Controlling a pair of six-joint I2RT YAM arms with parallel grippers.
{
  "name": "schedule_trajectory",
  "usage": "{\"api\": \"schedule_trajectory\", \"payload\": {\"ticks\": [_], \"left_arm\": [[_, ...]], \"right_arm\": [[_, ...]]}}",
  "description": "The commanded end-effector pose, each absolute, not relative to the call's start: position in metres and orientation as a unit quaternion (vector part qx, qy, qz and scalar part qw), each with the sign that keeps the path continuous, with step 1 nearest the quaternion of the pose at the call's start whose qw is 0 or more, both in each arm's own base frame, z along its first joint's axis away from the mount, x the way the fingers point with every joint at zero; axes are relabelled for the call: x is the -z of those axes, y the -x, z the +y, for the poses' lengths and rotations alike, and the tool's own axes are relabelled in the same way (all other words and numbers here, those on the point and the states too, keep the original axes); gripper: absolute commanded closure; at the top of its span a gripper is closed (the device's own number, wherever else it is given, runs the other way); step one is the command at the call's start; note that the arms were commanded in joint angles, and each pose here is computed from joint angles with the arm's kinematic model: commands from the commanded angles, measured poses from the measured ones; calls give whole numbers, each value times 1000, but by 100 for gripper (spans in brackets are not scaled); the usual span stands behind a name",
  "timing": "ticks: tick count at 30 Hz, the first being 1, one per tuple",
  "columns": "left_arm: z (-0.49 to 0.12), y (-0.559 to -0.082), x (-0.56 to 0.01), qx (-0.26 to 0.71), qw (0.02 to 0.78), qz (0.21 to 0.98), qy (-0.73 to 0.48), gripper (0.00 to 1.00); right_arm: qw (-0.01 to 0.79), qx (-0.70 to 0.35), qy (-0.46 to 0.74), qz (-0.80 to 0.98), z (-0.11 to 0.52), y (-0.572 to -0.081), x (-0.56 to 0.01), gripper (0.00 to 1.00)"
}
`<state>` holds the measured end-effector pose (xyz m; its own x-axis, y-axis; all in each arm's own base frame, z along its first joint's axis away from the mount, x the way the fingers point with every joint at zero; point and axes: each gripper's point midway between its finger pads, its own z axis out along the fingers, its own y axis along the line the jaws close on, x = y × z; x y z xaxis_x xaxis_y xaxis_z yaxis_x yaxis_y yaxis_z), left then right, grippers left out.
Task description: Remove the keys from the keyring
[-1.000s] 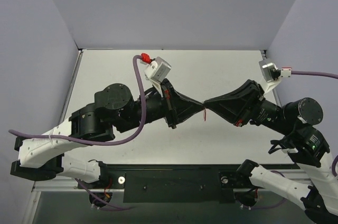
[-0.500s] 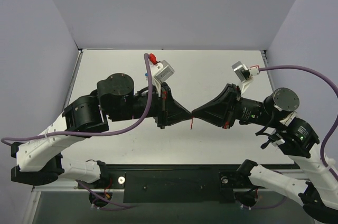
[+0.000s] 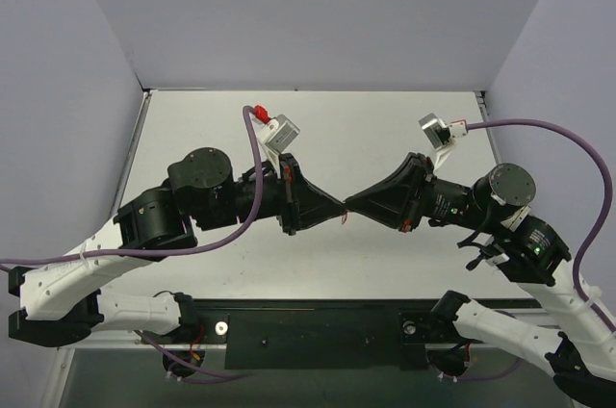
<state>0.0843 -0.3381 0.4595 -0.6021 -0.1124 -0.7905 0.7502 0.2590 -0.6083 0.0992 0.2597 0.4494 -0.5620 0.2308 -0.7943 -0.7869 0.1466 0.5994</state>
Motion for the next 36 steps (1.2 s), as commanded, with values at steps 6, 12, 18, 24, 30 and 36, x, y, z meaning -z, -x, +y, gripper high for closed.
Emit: {"api": "schedule_trajectory", "payload": {"ticks": [6, 12, 18, 24, 30, 36], "left_arm": [[-340, -92, -497, 562, 390, 688, -241, 100], [-345, -85, -485, 557, 328, 702, -301, 100], [-345, -88, -482, 561, 301, 703, -318, 100], [-341, -96, -480, 558, 289, 710, -319, 100], [-320, -120, -492, 541, 336, 721, -273, 75], [-296, -147, -517, 529, 414, 715, -197, 55]], "right_arm": [[403, -614, 253, 630, 256, -83, -457, 100], [368, -626, 272, 632, 260, -73, -450, 100], [352, -628, 287, 631, 259, -66, -448, 100], [352, -619, 285, 641, 260, -69, -441, 100], [418, -577, 223, 665, 248, -97, -437, 100], [479, -557, 136, 664, 234, -126, -441, 100]]}}
